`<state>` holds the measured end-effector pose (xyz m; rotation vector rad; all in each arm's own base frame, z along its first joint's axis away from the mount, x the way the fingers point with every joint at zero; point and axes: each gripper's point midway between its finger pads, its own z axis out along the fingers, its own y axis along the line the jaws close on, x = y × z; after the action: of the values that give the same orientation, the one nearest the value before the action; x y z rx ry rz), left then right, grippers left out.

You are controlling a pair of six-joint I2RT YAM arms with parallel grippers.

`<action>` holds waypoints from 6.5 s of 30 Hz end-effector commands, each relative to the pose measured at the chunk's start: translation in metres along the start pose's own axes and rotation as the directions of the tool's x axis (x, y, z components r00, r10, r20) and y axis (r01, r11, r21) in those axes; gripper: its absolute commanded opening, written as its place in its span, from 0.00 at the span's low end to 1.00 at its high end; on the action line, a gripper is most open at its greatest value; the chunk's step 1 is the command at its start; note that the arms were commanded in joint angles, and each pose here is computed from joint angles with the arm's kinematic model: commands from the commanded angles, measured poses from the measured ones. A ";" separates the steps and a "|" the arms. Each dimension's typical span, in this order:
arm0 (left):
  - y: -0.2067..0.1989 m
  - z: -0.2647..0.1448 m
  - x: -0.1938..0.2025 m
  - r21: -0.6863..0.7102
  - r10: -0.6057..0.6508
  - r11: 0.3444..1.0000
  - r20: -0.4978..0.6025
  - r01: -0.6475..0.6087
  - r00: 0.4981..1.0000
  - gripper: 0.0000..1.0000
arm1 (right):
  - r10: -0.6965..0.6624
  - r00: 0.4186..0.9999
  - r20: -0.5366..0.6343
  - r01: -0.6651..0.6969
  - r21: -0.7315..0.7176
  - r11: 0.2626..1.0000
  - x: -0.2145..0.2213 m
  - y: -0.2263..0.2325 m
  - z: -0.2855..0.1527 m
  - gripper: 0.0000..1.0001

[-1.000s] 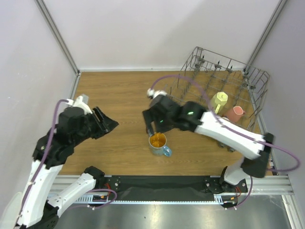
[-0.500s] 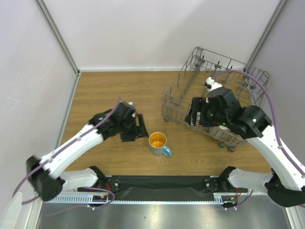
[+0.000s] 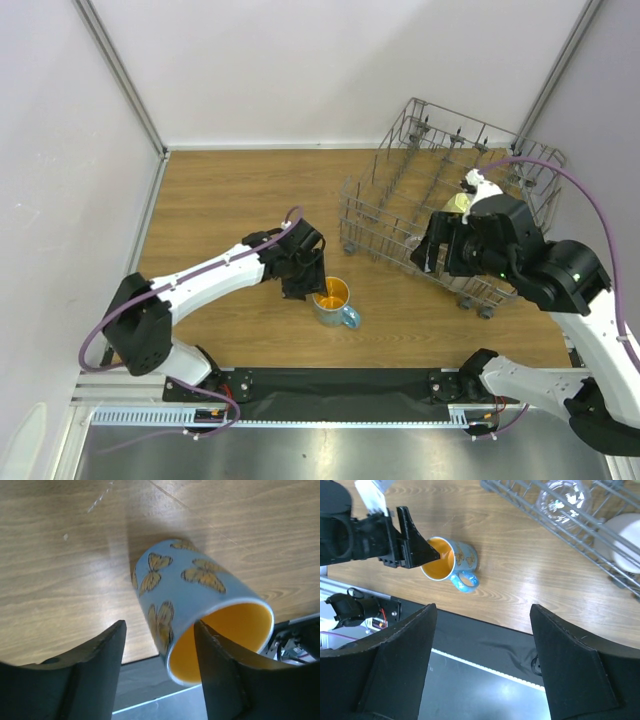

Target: Load the cups into the dish rack

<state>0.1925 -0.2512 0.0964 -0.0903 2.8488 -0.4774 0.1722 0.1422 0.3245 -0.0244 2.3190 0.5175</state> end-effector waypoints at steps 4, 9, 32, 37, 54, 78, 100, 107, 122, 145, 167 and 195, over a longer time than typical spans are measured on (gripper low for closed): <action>-0.010 0.019 -0.004 0.015 -0.004 1.000 0.000 0.004 1.000 0.58 | -0.012 0.999 0.048 0.012 -0.010 1.000 -0.011 -0.003 -0.015 0.82; -0.006 0.020 -0.001 0.010 -0.011 1.000 -0.007 0.011 1.000 0.44 | -0.007 0.999 0.038 0.007 -0.007 1.000 -0.005 -0.007 -0.014 0.83; -0.095 -0.158 -0.027 0.589 -0.008 0.786 0.315 -0.189 0.949 0.00 | 0.008 0.998 -0.069 -0.027 -0.276 0.961 -0.003 0.036 -0.005 1.00; -0.130 -0.230 -0.038 0.726 -0.041 0.591 0.464 -0.352 0.885 0.00 | 0.035 0.998 -0.050 -0.051 -0.381 0.923 -0.027 0.063 -0.028 1.00; -0.174 -0.381 -0.103 0.445 -0.267 0.393 0.893 -0.805 0.363 0.00 | 0.187 0.960 -0.209 -0.280 -0.752 0.597 -0.059 0.136 -0.087 1.00; -0.216 -0.394 -0.098 0.400 -0.299 0.313 0.902 -0.861 0.310 0.00 | 0.226 0.895 -0.384 -0.445 -0.800 0.402 -0.074 0.147 -0.093 0.74; -0.220 -0.381 -0.087 0.420 -0.254 0.326 0.902 -0.847 0.349 0.19 | 0.309 0.854 -0.419 -0.518 -0.748 0.415 -0.071 0.139 -0.069 0.00; -0.194 -0.368 -0.100 0.396 -0.219 0.470 0.918 -0.789 0.330 0.91 | 0.343 0.878 -0.334 -0.461 -0.783 0.416 -0.081 0.136 -0.071 0.00; -0.067 -0.338 -0.106 0.300 -0.121 0.820 0.923 -0.487 0.365 1.00 | 0.408 0.912 -0.037 -0.361 -0.545 0.757 -0.103 0.064 -0.006 0.00; 0.010 -0.305 -0.033 0.170 0.194 0.837 0.796 -0.520 0.573 1.00 | 0.272 0.893 0.360 -0.337 0.132 0.932 -0.179 -0.113 0.127 0.00; 0.007 -0.293 -0.045 0.048 0.318 0.825 0.785 -0.563 0.532 1.00 | 0.065 0.966 0.250 -0.150 0.339 0.929 -0.170 -0.129 0.215 0.00; -0.023 -0.298 -0.059 0.088 0.302 0.817 0.777 -0.570 0.553 1.00 | 0.073 0.986 0.150 -0.124 0.364 0.923 -0.130 -0.146 0.246 0.00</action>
<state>0.1744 -0.1706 0.3722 0.4220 1.8868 -0.5734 0.4325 0.0781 0.1642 0.2927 2.4250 0.0588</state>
